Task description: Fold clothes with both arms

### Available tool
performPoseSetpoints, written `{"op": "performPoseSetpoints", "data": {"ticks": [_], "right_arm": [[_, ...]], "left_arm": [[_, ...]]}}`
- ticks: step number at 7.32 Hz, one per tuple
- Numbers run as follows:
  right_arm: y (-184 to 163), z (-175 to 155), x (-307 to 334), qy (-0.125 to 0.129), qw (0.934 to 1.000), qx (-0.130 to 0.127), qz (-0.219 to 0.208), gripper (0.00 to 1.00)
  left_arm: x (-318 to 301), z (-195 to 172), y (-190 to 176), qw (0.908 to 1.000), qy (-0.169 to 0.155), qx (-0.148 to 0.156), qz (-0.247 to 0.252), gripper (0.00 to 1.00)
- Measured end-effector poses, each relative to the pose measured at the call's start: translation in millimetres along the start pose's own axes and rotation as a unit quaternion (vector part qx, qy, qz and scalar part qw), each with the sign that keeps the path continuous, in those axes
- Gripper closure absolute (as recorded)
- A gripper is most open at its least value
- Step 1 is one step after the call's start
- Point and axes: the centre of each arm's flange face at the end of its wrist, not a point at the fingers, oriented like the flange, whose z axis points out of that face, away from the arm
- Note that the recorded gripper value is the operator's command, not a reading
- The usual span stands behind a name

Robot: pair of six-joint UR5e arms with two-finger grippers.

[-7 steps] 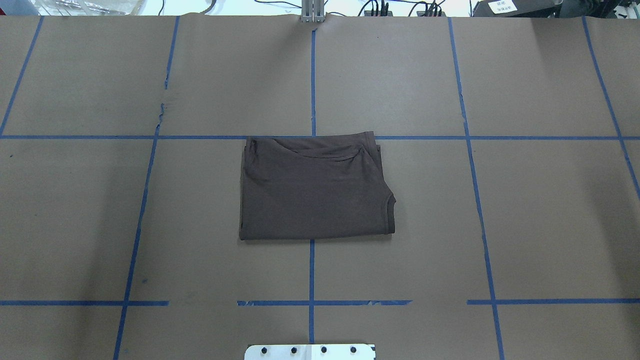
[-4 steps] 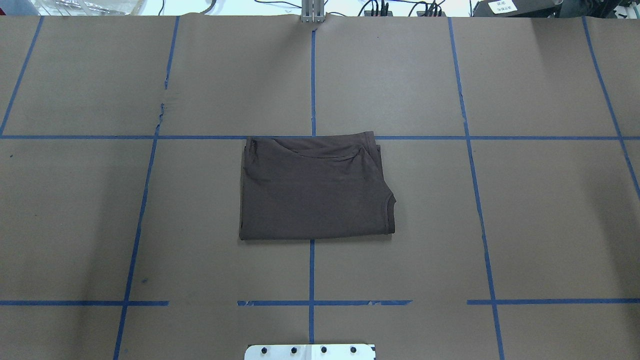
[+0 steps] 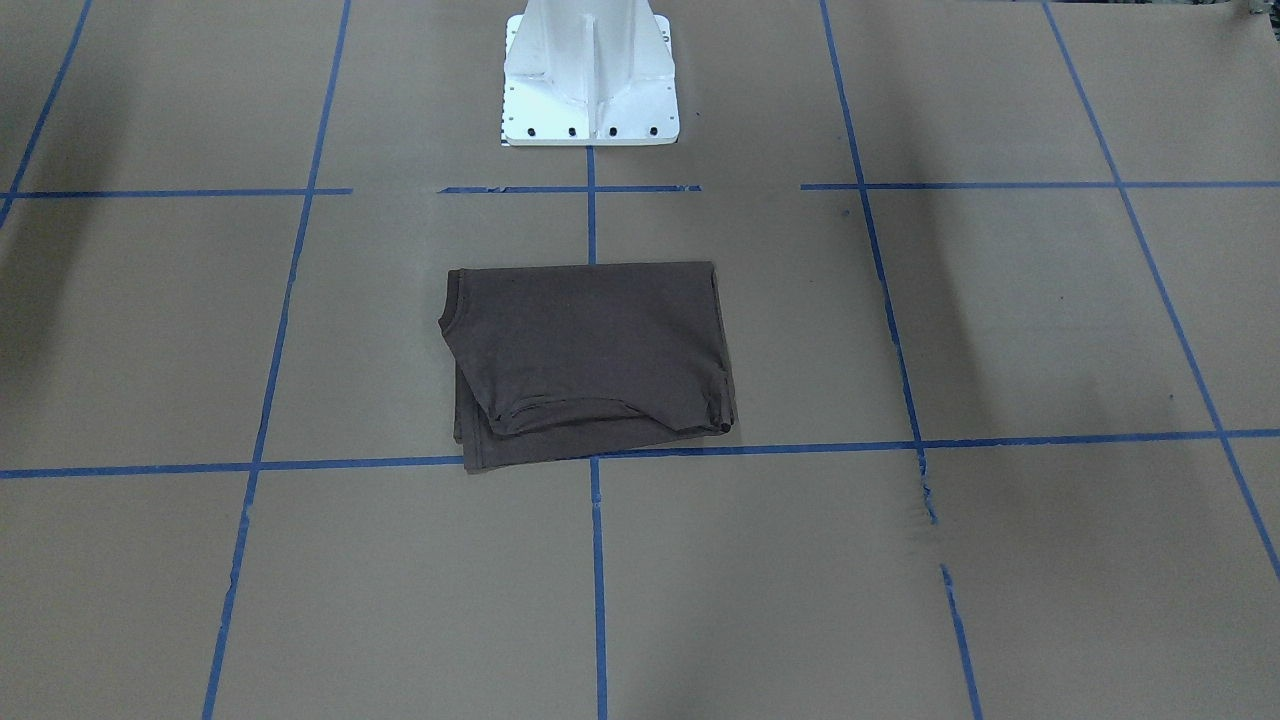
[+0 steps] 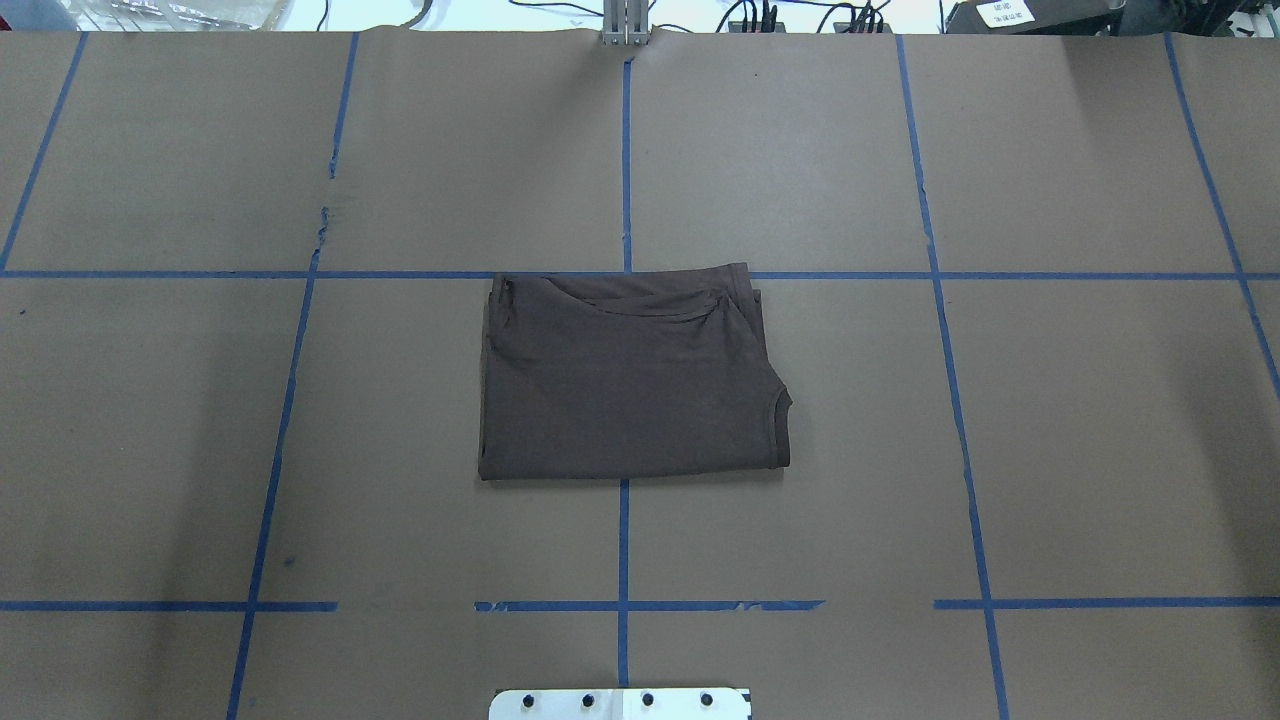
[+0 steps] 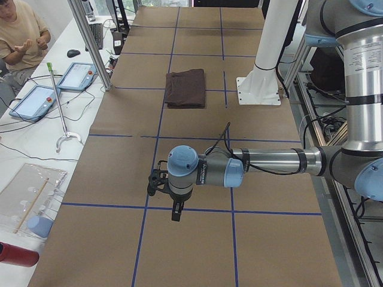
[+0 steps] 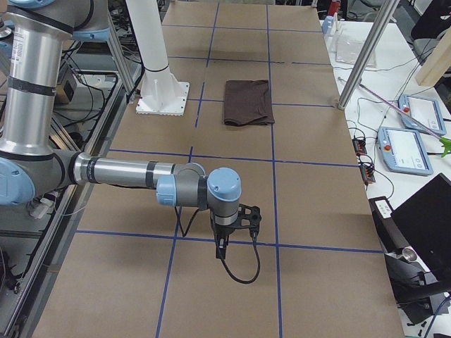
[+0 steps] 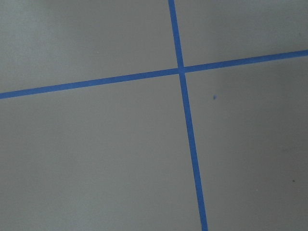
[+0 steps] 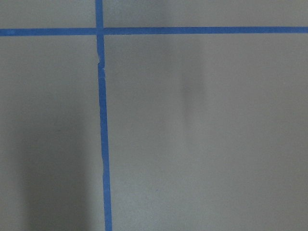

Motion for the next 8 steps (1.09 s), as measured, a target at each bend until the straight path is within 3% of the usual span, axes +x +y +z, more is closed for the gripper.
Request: {"op": "performPoseSetpoints", "data": {"ticks": [8], "right_arm": [[-0.7, -1.3, -1.0, 0.0, 1.0, 0.007, -0.006, 0.0]], "left_arm": [[-1.2, 1.1, 6.0, 1.0, -0.001, -0.003, -0.003, 0.0]]}}
